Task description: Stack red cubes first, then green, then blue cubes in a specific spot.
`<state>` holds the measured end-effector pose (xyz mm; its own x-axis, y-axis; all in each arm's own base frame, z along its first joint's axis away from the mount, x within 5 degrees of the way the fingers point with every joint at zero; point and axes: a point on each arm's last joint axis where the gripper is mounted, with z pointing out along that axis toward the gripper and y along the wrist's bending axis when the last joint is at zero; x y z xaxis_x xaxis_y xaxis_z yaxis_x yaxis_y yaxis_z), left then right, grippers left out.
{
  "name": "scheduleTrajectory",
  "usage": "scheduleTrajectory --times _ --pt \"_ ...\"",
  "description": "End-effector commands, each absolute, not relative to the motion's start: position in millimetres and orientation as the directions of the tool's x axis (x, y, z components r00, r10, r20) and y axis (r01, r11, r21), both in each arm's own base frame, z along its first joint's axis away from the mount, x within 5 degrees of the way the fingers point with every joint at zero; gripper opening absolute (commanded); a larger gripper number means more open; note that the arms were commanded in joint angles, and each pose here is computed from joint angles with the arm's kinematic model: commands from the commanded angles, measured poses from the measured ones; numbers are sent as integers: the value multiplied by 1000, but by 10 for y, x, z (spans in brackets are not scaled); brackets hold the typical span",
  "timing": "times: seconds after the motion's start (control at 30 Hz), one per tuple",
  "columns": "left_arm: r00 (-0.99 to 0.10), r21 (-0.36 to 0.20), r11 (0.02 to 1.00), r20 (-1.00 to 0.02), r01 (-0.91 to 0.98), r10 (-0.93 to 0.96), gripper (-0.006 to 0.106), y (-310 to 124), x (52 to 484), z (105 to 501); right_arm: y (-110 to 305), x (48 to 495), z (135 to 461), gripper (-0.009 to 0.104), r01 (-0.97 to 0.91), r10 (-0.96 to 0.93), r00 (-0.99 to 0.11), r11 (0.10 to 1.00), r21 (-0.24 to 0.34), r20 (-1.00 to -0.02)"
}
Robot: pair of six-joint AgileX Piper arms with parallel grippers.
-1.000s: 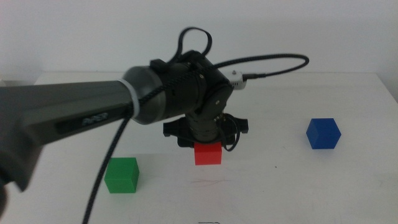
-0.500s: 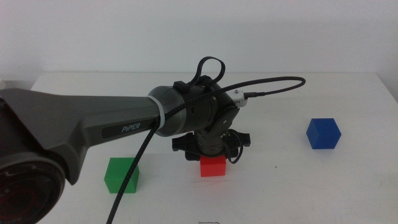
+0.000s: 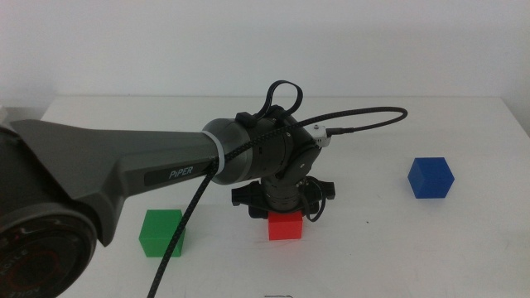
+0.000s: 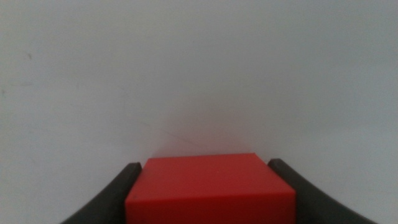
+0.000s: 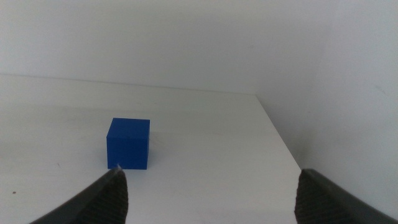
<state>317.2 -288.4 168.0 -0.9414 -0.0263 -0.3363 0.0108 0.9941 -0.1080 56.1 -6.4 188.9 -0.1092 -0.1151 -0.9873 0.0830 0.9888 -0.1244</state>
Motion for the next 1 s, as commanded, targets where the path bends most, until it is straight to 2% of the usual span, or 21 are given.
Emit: scheduleTrajectory --times 0.0,0.03,0.17,0.73,0.97 --pt "-921 -174 985 -386 17 -52 31 -2922 3179 1955 -54 541 2032 94 91 -140 6 986 -139 -990" --pt "-922 -177 984 -384 13 -57 70 -2922 3178 1954 -54 541 2032 94 91 -140 6 986 -139 -990" --pt "-923 -173 985 -381 11 -57 93 -2919 3176 1953 -54 541 2032 94 91 -140 6 986 -139 -990" --pt "-911 -192 981 -408 14 -67 94 -2854 3119 2233 -54 541 2032 94 91 -140 6 986 -139 -990" --pt "-896 -219 975 -437 23 -77 94 -2816 3085 2425 -54 541 2032 94 91 -140 6 986 -139 -990"
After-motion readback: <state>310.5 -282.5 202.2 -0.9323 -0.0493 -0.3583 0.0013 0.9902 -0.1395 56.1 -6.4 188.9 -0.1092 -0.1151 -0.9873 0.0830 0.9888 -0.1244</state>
